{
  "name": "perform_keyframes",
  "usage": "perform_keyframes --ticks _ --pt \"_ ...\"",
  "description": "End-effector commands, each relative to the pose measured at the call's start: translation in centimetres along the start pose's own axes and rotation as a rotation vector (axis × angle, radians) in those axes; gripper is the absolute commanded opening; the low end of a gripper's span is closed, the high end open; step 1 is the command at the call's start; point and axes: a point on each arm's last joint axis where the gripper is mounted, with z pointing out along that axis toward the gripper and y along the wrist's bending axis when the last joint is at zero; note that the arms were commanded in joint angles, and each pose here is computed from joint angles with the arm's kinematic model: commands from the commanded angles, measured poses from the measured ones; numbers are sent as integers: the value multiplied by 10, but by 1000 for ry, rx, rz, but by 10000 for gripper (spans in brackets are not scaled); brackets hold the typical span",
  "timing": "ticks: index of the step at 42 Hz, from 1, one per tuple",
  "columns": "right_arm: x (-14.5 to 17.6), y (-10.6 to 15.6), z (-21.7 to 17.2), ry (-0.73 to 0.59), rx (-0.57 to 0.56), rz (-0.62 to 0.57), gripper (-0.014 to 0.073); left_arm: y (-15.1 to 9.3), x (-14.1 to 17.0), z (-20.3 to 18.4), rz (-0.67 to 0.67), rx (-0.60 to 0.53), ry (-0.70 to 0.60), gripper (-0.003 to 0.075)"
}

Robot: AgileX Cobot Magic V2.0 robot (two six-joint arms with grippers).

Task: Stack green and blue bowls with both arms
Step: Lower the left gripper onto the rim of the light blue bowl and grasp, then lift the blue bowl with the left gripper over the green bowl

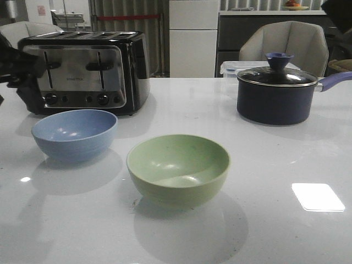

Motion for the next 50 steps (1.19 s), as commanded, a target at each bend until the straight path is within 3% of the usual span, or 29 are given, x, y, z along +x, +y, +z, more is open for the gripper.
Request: perform_keyframes --ticks 1,10,29,38,50 --pt "-12 0 -6 -88 10 -19 522 -5 -24 -1 -30 24 -91 525" --pt "-12 0 -6 -88 10 -20 522 -5 -36 31 -42 28 -68 454" --pt "-12 0 -6 -88 10 -20 522 -6 -38 47 -48 30 -49 99" --pt "-12 0 -6 -88 10 -20 522 -6 -39 28 -46 34 -37 93" --pt "-12 0 -6 -88 10 -20 522 -22 -45 -47 21 70 -131 93"
